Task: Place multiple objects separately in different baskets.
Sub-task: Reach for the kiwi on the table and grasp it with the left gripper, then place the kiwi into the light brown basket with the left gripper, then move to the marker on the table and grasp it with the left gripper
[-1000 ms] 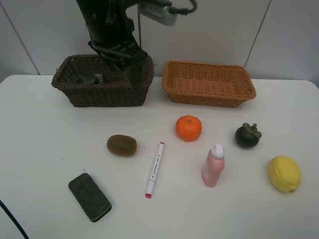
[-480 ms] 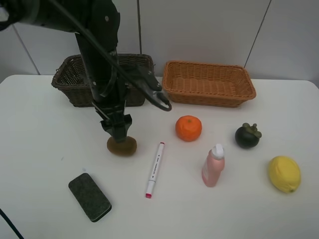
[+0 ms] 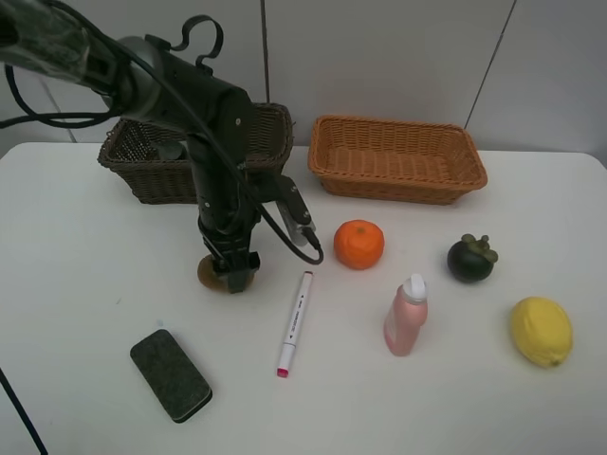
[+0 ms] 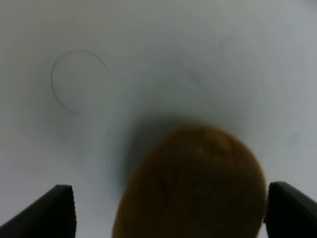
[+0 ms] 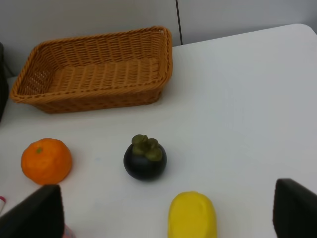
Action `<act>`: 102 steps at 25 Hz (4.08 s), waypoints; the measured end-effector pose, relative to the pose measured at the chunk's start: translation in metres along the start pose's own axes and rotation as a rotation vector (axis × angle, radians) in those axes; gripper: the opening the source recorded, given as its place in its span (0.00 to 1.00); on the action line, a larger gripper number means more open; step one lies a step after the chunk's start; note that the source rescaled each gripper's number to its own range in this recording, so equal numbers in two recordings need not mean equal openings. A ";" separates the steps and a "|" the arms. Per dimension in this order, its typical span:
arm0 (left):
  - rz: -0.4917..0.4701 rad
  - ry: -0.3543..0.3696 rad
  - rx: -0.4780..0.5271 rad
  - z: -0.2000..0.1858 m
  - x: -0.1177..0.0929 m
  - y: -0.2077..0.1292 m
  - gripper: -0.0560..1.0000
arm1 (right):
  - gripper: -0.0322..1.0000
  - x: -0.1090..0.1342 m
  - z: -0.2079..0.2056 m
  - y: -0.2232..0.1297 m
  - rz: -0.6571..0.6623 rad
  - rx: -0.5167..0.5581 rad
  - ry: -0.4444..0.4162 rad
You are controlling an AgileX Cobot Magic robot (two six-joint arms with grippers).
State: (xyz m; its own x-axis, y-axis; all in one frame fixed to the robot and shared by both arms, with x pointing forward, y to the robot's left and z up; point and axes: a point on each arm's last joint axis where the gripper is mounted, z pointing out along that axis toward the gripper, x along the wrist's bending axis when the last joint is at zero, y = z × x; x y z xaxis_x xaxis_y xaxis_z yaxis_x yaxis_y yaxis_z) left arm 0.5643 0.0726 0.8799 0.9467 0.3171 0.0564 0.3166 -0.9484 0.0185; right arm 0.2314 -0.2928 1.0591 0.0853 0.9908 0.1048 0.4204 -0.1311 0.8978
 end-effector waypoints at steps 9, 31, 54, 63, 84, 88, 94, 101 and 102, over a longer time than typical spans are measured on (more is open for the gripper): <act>0.002 -0.019 0.029 0.022 -0.001 0.000 0.99 | 1.00 0.000 0.000 0.000 0.000 0.000 0.000; -0.461 -0.069 -0.037 -0.048 0.012 0.026 0.64 | 1.00 0.000 0.000 0.000 0.000 0.000 0.000; -0.682 0.158 -0.726 -0.048 0.108 0.149 0.99 | 1.00 0.000 0.000 0.000 0.000 0.000 0.000; -0.737 0.012 -0.583 -0.078 0.093 0.138 1.00 | 1.00 0.000 0.000 0.000 0.000 0.000 0.000; -0.764 -0.232 -0.060 -0.100 -0.023 0.052 1.00 | 1.00 0.000 0.000 0.000 0.000 0.000 0.000; -0.708 -0.218 0.065 -0.068 -0.044 0.047 1.00 | 1.00 0.000 0.000 0.000 0.000 0.000 0.000; -0.586 -0.179 0.131 -0.020 -0.070 0.064 1.00 | 1.00 0.000 0.000 0.000 0.000 0.000 0.000; -0.562 -0.136 0.155 0.019 -0.068 0.066 1.00 | 1.00 0.000 0.000 0.000 0.000 0.000 0.000; -0.559 -0.132 0.156 0.022 -0.067 0.066 1.00 | 1.00 0.000 0.000 0.000 0.000 0.000 0.000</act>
State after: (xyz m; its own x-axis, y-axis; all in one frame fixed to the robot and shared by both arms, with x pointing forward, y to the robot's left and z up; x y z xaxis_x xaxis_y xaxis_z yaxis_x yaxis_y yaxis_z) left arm 0.5230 -0.0117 0.8552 0.6299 0.7754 -0.0442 0.7649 -0.6292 -0.1378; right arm 0.2314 -0.2928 1.0591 0.0853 0.9908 0.1048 0.4204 -0.1311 0.8978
